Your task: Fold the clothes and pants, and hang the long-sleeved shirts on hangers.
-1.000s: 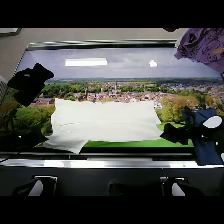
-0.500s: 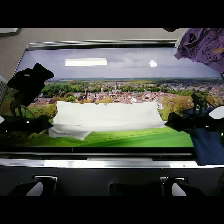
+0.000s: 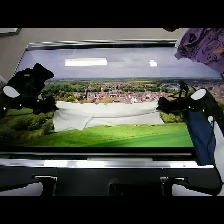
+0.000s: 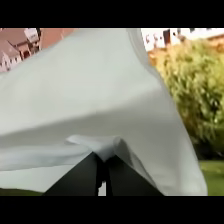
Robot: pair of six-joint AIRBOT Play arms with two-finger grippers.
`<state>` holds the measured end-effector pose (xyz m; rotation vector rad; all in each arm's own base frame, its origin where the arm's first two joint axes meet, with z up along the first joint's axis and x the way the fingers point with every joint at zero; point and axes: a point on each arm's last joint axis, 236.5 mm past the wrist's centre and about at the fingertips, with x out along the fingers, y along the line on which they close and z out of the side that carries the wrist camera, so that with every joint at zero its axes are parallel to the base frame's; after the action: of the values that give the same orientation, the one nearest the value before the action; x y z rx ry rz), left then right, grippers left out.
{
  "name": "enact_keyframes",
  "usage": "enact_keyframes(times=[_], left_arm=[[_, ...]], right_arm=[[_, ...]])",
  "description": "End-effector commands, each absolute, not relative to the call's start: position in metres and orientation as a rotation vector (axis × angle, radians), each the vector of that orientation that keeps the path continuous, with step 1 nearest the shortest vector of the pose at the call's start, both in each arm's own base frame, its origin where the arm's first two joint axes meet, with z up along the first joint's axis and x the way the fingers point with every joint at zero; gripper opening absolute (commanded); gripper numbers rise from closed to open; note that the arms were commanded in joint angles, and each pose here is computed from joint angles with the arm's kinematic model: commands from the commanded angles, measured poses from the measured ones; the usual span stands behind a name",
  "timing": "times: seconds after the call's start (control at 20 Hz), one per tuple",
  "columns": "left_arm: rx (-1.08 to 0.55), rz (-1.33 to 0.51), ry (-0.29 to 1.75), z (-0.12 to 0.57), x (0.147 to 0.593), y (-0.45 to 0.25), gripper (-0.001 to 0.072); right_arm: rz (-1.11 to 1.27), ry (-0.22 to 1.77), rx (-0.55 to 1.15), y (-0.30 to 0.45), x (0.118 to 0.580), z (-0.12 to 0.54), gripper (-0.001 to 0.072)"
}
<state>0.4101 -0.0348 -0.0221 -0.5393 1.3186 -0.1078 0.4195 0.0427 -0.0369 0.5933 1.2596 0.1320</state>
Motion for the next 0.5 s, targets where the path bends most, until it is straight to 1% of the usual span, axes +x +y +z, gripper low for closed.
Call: enact_keyframes(times=[0.0,0.25,0.35,0.4,0.45], left_arm=[[-0.530,-0.123,1.334,-0.040,0.442,-0.038,0.0016],[-0.538,-0.140,1.395,-0.073,0.454,-0.052,0.0017],[-0.548,-0.143,1.401,-0.075,0.454,-0.055,0.0025],[-0.559,-0.147,1.401,-0.073,0.454,-0.057,0.0084],[-0.565,-0.144,1.403,-0.072,0.453,-0.057,0.0187]], right_arm=[[0.098,1.239,0.612,0.041,0.452,-0.050,0.0033],[0.090,1.331,0.647,0.045,0.445,-0.086,0.0037],[0.103,1.373,0.657,0.050,0.437,-0.089,0.0150],[0.118,1.406,0.658,0.053,0.429,-0.088,0.0215],[0.131,1.440,0.656,0.056,0.420,-0.085,0.0259]])
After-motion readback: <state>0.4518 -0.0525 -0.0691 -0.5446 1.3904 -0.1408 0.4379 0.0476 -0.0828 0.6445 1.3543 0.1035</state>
